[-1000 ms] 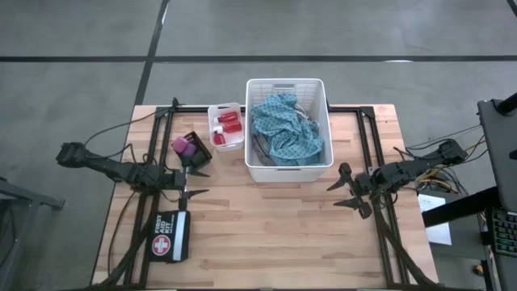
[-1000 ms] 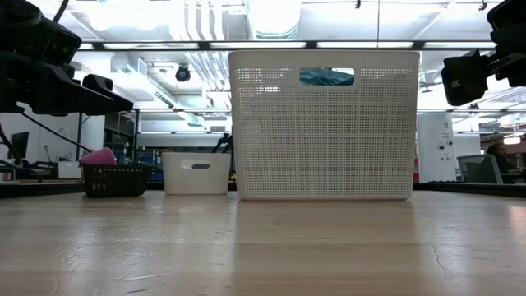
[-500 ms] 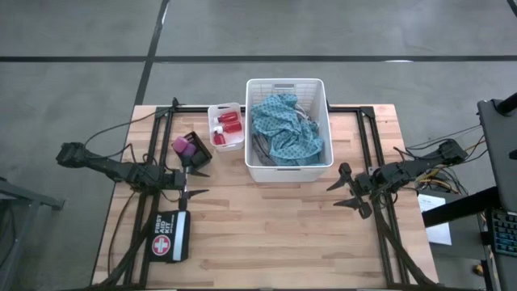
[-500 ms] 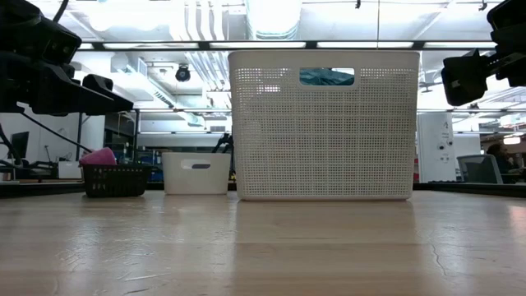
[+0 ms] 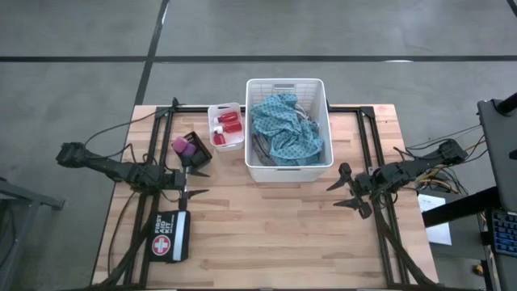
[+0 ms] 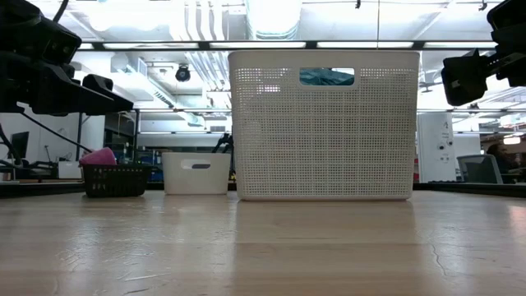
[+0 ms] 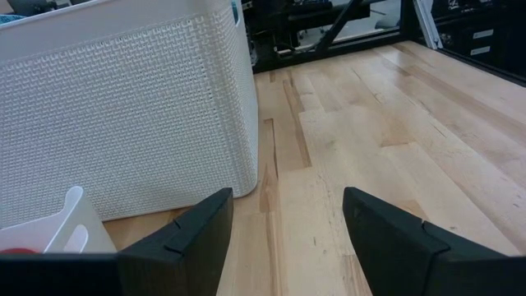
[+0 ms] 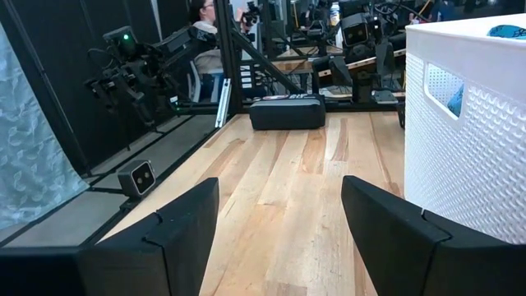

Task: Pick & Place Medicine items
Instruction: Return to Home Position

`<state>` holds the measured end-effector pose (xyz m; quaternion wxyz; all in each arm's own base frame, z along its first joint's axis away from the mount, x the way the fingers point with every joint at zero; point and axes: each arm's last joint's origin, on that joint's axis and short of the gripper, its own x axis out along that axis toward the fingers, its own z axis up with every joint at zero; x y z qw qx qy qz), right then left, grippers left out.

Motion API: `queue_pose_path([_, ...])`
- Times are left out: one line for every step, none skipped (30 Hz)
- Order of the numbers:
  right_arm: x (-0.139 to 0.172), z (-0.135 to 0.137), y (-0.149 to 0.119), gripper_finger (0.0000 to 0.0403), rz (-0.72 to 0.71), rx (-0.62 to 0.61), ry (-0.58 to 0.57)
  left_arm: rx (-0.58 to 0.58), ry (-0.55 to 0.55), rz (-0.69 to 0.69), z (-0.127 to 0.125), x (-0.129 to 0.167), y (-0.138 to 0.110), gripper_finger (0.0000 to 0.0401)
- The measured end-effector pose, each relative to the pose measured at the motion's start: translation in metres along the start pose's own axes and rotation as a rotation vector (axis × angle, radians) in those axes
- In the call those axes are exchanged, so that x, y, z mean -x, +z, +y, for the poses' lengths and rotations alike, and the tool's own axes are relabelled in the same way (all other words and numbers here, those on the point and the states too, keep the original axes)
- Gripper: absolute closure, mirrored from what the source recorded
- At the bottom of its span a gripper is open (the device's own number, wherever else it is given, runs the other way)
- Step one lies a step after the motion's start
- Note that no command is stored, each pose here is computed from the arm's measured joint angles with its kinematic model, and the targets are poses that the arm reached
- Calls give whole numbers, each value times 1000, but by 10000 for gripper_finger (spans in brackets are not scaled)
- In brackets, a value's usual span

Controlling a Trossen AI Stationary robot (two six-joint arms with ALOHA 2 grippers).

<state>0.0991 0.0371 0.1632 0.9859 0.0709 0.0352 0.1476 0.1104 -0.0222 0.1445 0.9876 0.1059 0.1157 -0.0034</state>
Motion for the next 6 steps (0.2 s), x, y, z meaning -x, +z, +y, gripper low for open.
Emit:
queue_pose_path([0, 0, 0, 147, 0, 0, 0, 0, 0, 0, 0, 0, 0, 165])
queue_pose_path([0, 0, 0, 148, 0, -1, 0, 0, 0, 0, 0, 0, 0, 165])
queue_pose_path([0, 0, 0, 148, 0, -1, 0, 0, 0, 0, 0, 0, 0, 165])
queue_pose_path([0, 0, 0, 149, 0, 0, 0, 0, 0, 0, 0, 0, 0, 165])
queue_pose_path([0, 0, 0, 150, 0, 0, 0, 0, 0, 0, 0, 0, 0, 165])
queue_pose_path([0, 0, 0, 151, 0, -1, 0, 0, 0, 0, 0, 0, 0, 165])
